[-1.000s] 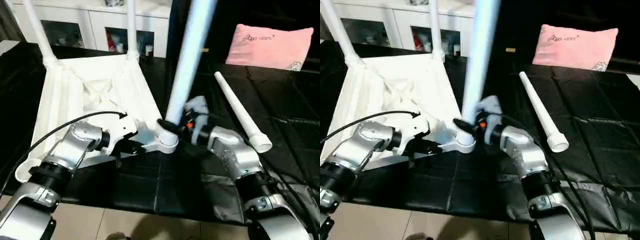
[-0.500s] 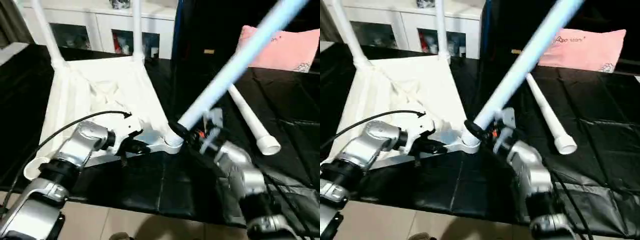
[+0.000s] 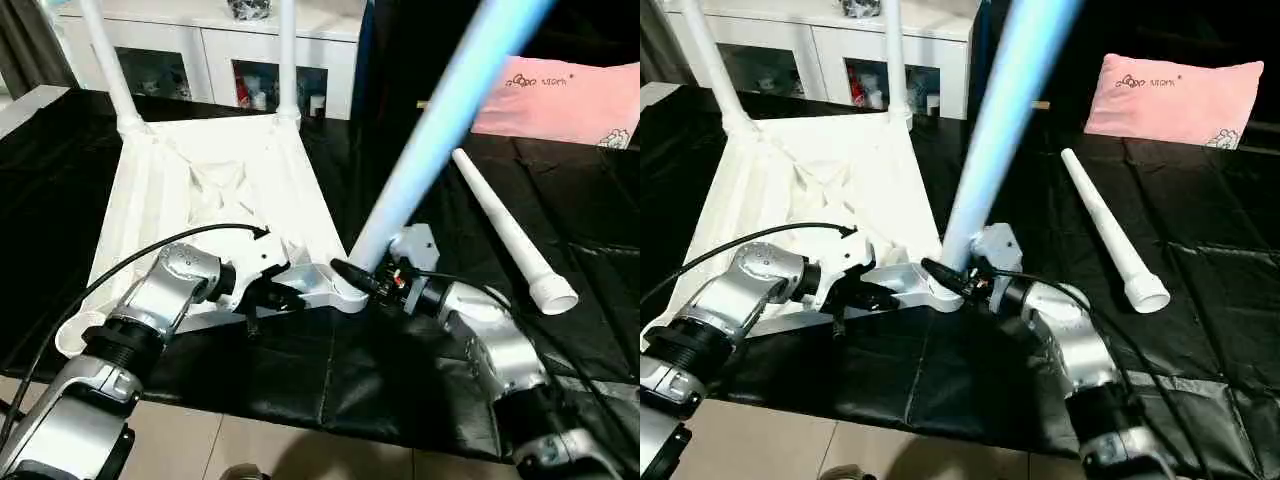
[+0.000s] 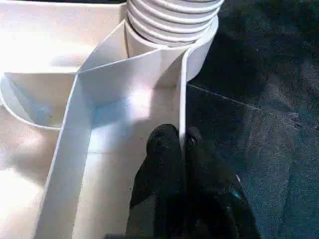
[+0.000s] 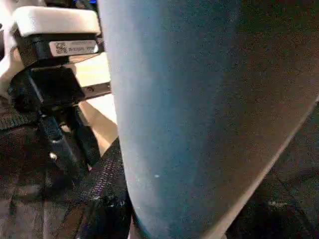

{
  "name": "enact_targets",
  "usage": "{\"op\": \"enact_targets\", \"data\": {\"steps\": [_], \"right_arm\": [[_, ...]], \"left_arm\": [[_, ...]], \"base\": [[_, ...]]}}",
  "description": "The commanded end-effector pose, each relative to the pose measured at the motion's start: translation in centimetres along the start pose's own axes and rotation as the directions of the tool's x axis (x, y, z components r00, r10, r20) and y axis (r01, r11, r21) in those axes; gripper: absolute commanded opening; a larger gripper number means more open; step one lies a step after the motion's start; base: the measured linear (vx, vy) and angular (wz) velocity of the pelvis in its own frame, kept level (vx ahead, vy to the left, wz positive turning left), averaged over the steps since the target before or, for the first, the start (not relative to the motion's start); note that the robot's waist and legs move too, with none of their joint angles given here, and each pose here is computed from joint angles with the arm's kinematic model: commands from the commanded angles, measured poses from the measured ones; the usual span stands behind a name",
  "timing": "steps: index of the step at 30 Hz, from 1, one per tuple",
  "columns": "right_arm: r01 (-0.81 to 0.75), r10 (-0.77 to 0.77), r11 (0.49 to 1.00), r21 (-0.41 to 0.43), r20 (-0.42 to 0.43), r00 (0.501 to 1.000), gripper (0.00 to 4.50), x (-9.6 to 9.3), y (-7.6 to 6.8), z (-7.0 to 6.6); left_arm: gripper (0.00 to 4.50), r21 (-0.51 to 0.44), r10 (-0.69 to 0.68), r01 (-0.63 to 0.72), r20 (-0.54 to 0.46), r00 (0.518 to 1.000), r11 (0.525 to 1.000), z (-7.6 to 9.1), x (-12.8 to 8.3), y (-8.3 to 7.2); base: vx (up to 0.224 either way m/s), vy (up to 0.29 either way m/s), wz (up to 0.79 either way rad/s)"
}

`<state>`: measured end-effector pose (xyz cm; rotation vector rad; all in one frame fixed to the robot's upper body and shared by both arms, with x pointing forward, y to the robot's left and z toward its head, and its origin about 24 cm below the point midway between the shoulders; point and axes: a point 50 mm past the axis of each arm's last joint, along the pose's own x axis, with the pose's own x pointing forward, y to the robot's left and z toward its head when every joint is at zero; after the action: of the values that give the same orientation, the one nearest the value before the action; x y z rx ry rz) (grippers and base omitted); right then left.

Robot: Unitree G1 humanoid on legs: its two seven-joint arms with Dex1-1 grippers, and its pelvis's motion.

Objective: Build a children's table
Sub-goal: Insert table leg to table base

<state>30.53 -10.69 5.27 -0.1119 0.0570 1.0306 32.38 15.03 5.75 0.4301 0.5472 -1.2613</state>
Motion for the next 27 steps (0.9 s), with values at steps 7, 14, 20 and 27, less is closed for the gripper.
{"op": "enact_targets", "data": {"steps": [7,14,20,27], "right_arm": [[-0.167,0.195,0.973,0.162,-0.176,0.965,1.91,0.3,1.7,-3.7],[-0.261,0.29,0.949,0.178,-0.167,0.942,1.91,-0.2,2.2,-4.0],[-0.347,0.377,0.921,0.175,-0.184,0.908,1.91,-0.3,3.3,-4.2],[-0.37,0.4,0.912,0.178,-0.182,0.898,1.91,-0.1,3.7,-4.2]], "left_arm": [[0.0,0.063,0.056,-0.057,0.011,0.998,0.996,0.6,-1.7,0.8],[0.0,0.189,-0.091,0.092,-0.015,0.996,0.978,1.8,-1.2,-0.2],[0.0,0.22,-0.15,0.161,-0.065,0.987,0.962,2.0,-0.8,-0.3],[0.0,0.227,-0.16,0.175,-0.082,0.984,0.958,2.2,-0.6,-0.1]], "base": [[0.0,0.0,0.0],[0.0,0.0,0.0],[0.0,0.0,0.0],[0.0,0.0,0.0]]}}
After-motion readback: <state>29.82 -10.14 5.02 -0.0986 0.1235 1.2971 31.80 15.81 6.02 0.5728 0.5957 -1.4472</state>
